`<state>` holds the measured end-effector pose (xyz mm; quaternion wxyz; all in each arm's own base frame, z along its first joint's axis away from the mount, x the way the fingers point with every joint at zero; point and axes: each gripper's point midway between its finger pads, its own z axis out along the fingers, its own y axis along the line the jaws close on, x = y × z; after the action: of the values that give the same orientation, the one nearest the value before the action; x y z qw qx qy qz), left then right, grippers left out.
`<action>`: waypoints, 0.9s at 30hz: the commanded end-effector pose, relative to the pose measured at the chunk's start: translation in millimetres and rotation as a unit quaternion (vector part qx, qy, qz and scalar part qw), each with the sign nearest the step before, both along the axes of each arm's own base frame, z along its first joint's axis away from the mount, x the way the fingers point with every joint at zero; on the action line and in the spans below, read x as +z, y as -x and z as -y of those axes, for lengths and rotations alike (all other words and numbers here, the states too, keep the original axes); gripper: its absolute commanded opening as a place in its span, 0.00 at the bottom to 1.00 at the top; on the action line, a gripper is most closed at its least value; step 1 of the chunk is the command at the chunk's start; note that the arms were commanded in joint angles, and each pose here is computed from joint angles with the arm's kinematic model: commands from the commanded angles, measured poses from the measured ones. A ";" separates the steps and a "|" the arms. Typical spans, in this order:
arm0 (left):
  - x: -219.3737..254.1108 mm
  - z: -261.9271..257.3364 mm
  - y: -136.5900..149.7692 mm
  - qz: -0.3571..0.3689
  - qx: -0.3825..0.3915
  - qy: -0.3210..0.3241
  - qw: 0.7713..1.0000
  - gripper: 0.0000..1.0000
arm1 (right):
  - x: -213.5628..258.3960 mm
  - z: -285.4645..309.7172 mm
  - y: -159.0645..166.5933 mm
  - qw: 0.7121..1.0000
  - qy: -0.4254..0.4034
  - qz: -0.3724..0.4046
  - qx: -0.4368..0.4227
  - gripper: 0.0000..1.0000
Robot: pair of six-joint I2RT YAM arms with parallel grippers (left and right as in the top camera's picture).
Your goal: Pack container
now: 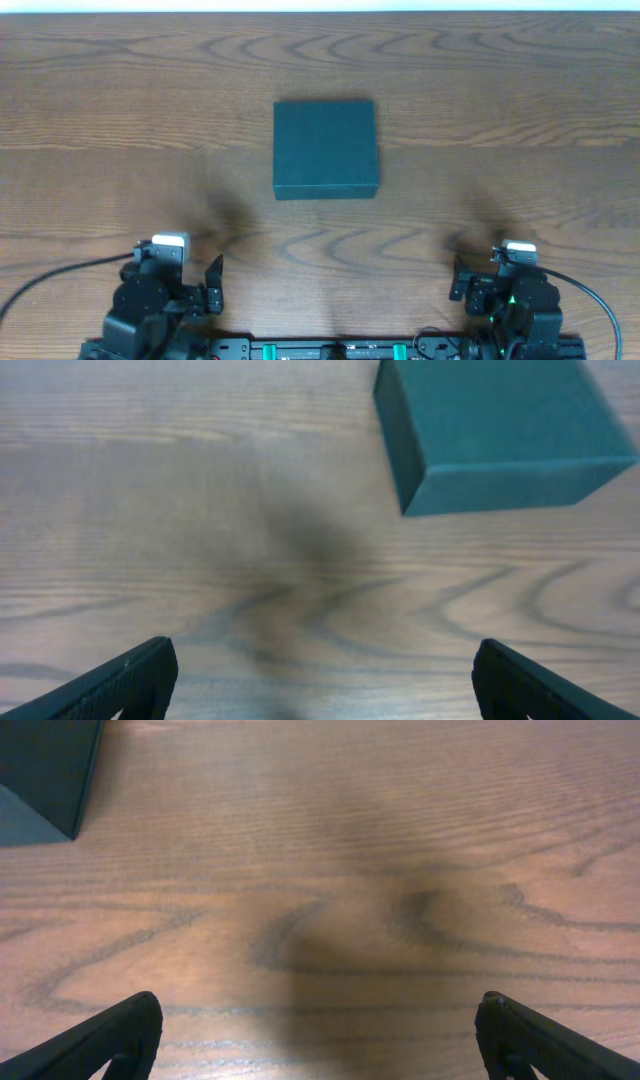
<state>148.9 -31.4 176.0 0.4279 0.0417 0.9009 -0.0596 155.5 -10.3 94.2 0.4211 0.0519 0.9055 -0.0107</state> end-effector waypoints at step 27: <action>-101.9 5.3 16.9 -0.062 -0.053 -0.023 0.996 0.95 | -0.8 -0.3 0.6 1.000 0.002 0.000 0.004 0.99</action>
<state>136.9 -35.5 88.1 0.3859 0.0873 0.9163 -0.0622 155.5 -10.2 94.1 0.4209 0.0506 0.9056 -0.0111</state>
